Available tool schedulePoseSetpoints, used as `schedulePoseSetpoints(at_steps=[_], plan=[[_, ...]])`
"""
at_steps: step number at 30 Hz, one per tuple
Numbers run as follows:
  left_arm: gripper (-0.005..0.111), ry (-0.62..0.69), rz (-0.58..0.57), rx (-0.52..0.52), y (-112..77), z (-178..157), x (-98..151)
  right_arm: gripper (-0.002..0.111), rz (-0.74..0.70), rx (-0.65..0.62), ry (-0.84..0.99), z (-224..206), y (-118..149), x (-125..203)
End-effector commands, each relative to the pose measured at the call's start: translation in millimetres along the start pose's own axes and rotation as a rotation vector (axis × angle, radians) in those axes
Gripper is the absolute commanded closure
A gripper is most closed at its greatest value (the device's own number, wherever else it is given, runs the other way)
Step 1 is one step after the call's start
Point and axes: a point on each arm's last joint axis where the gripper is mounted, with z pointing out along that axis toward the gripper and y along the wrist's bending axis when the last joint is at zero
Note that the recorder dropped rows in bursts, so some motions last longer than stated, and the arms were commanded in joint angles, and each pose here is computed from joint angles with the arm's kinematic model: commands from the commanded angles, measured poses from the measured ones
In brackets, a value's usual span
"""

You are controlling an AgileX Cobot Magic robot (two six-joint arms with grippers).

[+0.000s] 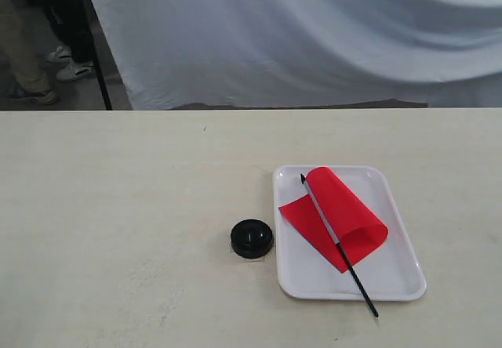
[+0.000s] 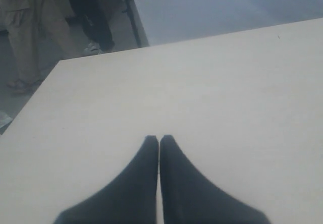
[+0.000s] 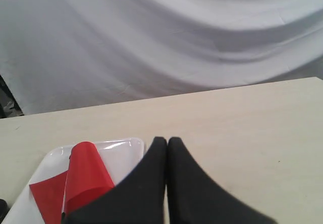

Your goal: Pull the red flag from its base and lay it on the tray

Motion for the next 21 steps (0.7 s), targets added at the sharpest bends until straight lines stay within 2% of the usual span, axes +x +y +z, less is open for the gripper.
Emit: schedulePoseSetpoints(at_steps=[1,21], plan=[[0.105,0.000,-0.017,0.002,-0.3,0.1,0.4,0.107,-0.015,0.002,0.017,-0.4,-0.2,2.1],[0.105,0.000,-0.017,0.002,-0.3,0.1,0.4,0.107,0.005,0.003,0.035,-0.4,-0.3,3.6]])
